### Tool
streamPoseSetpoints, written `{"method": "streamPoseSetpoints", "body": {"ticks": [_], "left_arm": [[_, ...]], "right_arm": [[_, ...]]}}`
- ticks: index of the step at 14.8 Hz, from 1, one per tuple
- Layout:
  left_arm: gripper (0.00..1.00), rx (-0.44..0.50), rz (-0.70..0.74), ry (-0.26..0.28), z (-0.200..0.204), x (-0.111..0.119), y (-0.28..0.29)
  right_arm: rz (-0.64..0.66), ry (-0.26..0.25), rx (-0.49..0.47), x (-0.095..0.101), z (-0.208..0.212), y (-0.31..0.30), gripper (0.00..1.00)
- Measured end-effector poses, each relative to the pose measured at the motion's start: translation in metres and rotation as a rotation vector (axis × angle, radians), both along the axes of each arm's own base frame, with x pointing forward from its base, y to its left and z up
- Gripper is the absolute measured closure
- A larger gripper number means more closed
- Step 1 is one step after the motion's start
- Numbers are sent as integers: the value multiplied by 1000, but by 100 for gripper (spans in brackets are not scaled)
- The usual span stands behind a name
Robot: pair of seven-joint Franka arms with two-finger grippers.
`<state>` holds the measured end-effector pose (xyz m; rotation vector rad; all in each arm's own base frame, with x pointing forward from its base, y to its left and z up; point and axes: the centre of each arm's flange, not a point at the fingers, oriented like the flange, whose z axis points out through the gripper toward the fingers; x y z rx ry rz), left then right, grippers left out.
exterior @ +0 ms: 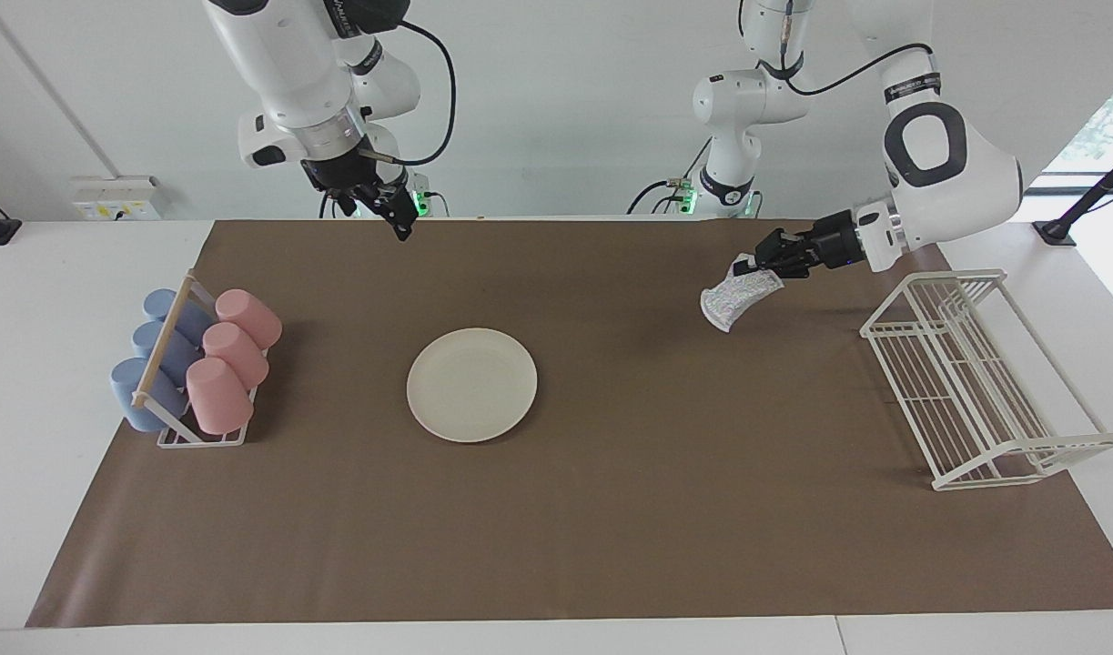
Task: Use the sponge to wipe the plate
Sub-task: 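Put the cloth in the rack with the left gripper while the right gripper retracts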
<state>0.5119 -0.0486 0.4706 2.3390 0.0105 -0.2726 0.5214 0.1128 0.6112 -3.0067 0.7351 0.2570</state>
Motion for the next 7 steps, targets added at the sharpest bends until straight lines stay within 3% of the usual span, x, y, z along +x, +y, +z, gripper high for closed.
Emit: {"method": "streamPoseSetpoints", "body": {"ticks": [7], "left_arm": [[93, 493, -43, -57, 63, 16, 22]], "right_arm": [[249, -45, 7, 9, 0, -38, 0]]}}
